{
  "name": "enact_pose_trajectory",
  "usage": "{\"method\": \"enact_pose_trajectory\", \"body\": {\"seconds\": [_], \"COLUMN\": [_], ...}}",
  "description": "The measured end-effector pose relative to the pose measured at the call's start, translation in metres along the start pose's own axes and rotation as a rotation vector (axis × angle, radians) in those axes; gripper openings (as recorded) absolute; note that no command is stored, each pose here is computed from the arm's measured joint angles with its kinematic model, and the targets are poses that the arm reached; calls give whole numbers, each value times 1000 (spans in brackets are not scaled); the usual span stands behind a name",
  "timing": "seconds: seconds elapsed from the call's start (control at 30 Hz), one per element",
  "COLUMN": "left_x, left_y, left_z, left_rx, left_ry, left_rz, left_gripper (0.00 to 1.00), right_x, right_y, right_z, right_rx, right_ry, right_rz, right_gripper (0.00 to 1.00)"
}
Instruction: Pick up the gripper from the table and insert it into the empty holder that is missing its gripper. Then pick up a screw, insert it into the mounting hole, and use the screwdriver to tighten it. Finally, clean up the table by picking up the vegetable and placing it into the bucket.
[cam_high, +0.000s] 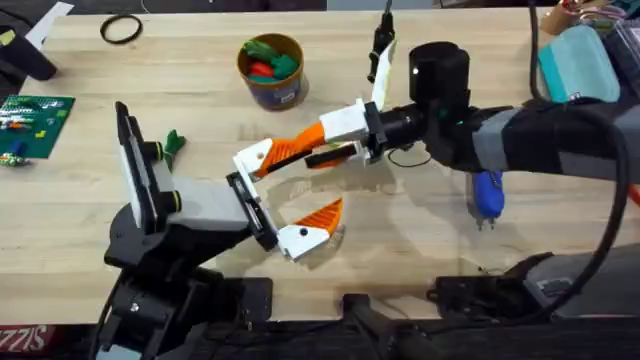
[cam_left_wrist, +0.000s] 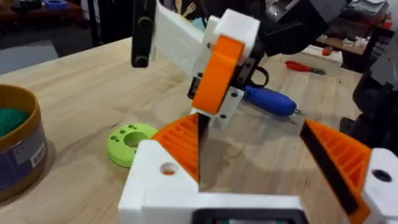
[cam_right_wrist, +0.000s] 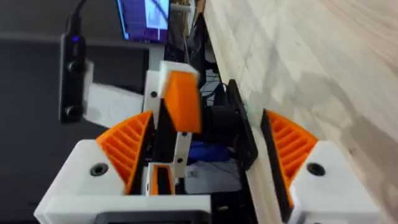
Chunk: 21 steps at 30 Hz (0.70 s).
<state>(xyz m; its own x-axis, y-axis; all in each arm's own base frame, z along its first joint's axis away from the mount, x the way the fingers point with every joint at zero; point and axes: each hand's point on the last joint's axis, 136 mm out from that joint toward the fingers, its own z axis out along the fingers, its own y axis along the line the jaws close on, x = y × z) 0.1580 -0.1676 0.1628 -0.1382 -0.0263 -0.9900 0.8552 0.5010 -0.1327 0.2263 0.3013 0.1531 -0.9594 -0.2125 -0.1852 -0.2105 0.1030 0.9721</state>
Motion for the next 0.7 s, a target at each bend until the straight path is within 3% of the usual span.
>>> {"method": "enact_pose_trajectory", "body": {"seconds": [0.27, 0.33, 0.43, 0.53, 0.6, 0.63, 0.7], "left_x": [0, 0, 0, 0, 0, 0, 0], "left_y": [0, 0, 0, 0, 0, 0, 0], "left_z": [0, 0, 0, 0, 0, 0, 0], "left_rx": [0, 0, 0, 0, -1, -1, 0], "left_ry": [0, 0, 0, 0, 1, 1, 1], "left_rz": [0, 0, 0, 0, -2, -2, -1], "left_gripper": [986, 986, 986, 986, 986, 986, 986], "right_x": [-2, -3, -3, -3, -3, -3, -3], "right_y": [10, 10, 9, 9, 10, 11, 11], "right_z": [4, 4, 4, 4, 4, 3, 3], "right_rx": [-23, -23, -21, -21, -24, -27, -28], "right_ry": [-2, -2, -4, -5, -3, -2, -2], "right_rz": [-74, -74, -75, -75, -76, -77, -76], "right_gripper": [992, 932, 746, 429, 130, 47, 11]}}
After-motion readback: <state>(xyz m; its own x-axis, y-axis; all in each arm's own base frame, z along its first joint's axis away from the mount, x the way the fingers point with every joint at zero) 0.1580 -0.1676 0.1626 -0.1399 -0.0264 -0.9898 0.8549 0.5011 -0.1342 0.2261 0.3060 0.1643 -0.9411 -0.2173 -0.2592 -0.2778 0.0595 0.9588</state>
